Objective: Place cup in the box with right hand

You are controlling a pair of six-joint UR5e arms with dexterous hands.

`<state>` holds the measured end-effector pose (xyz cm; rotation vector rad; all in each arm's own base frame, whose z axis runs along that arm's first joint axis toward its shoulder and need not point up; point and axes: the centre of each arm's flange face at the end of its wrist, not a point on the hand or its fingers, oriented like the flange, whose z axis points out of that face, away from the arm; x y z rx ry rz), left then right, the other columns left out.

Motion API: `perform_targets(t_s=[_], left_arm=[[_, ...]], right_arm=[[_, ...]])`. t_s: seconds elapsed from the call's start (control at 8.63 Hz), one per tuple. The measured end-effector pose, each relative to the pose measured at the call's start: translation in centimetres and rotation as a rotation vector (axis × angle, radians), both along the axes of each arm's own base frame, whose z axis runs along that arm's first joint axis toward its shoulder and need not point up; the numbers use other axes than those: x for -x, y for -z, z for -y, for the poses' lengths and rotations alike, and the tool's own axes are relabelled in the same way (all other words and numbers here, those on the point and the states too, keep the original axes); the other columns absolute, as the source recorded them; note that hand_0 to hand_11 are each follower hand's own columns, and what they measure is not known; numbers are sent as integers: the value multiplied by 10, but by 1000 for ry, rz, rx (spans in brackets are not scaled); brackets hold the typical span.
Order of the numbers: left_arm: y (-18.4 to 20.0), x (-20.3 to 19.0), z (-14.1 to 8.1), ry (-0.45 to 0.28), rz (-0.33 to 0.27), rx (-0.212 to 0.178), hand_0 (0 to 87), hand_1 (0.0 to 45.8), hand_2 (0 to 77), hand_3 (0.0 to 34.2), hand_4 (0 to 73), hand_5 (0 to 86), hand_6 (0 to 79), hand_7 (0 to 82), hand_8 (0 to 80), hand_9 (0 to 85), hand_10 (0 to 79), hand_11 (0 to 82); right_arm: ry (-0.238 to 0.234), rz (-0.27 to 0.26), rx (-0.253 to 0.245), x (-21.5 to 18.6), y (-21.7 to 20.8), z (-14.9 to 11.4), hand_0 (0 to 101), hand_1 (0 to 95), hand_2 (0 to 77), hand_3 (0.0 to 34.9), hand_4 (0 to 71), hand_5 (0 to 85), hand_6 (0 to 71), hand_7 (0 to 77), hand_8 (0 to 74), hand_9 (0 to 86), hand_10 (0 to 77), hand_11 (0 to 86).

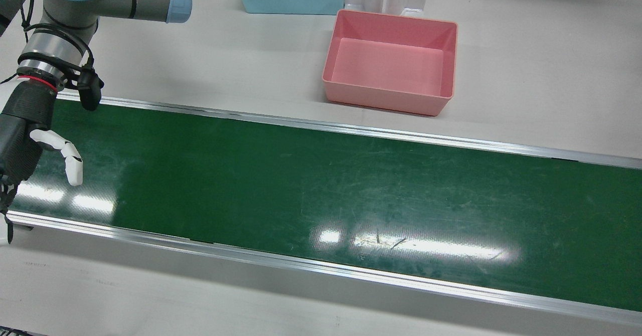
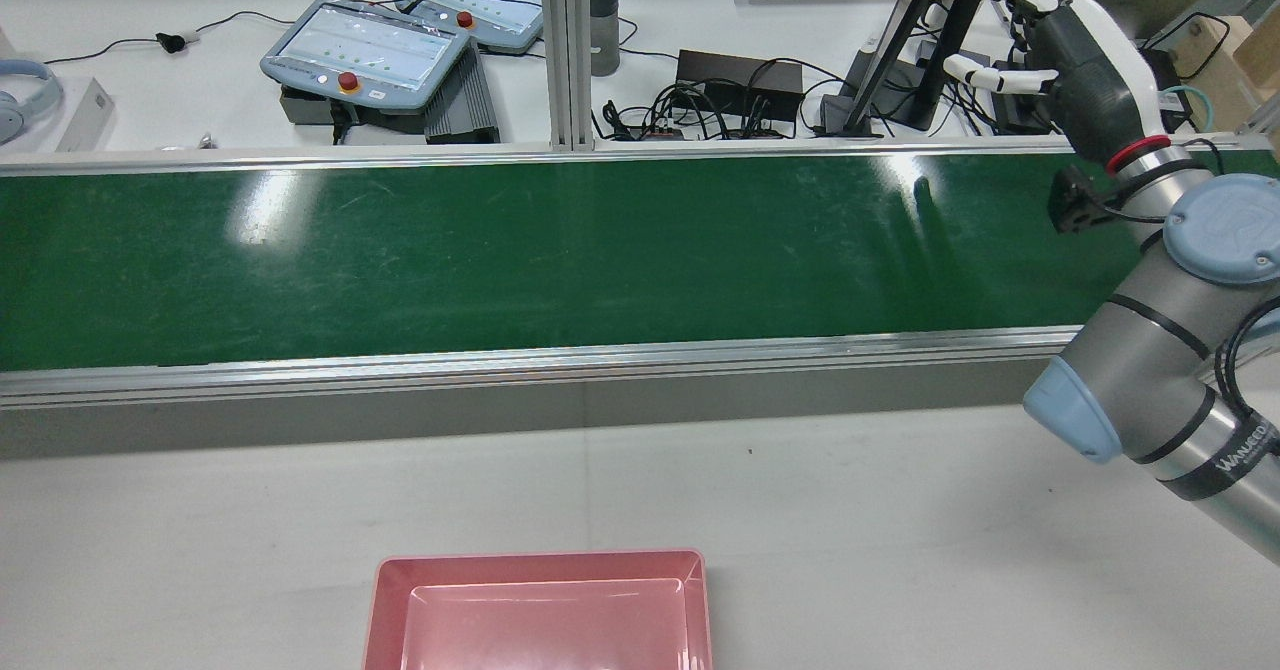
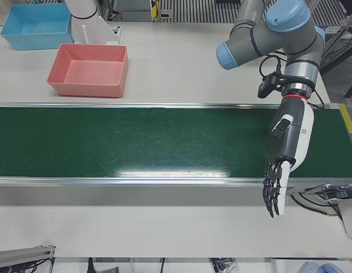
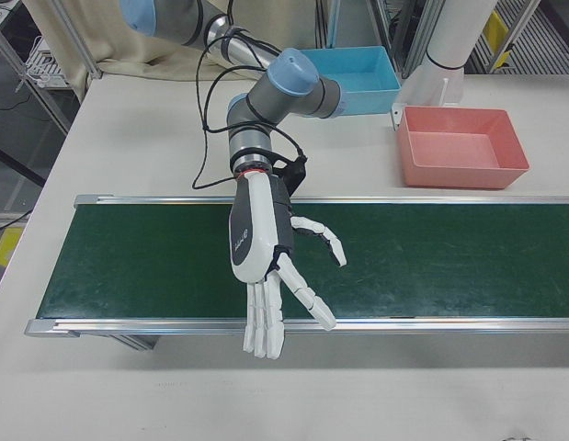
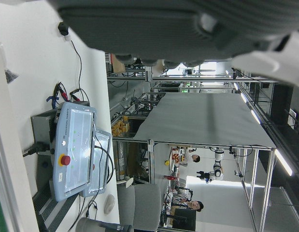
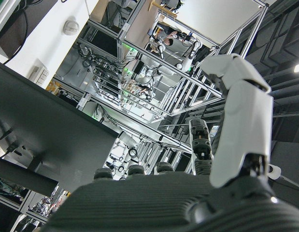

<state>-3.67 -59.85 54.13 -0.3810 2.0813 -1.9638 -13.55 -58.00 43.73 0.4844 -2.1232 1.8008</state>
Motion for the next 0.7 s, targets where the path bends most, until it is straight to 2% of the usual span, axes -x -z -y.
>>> perform_targets(t_s=[0.12,0.35,0.7], left_arm=[[0,0,0,0,0,0,0,5,5,0,0,0,0,0,0,0,0,0],[0,0,0,0,0,0,0,5,5,0,0,0,0,0,0,0,0,0],[0,0,0,0,0,0,0,5,5,0,0,0,0,0,0,0,0,0]], right_arm=[[1,6,-11,-3,11,-7,521,278,295,102,5,65,16,16,5,5,0,11],[25,8,-20,-1,30,-30,524,295,305,103,5,65,16,16,5,5,0,11],[49,-11,7,3,19,-48,524,295,300,103,5,65,11,16,5,5,0,11]])
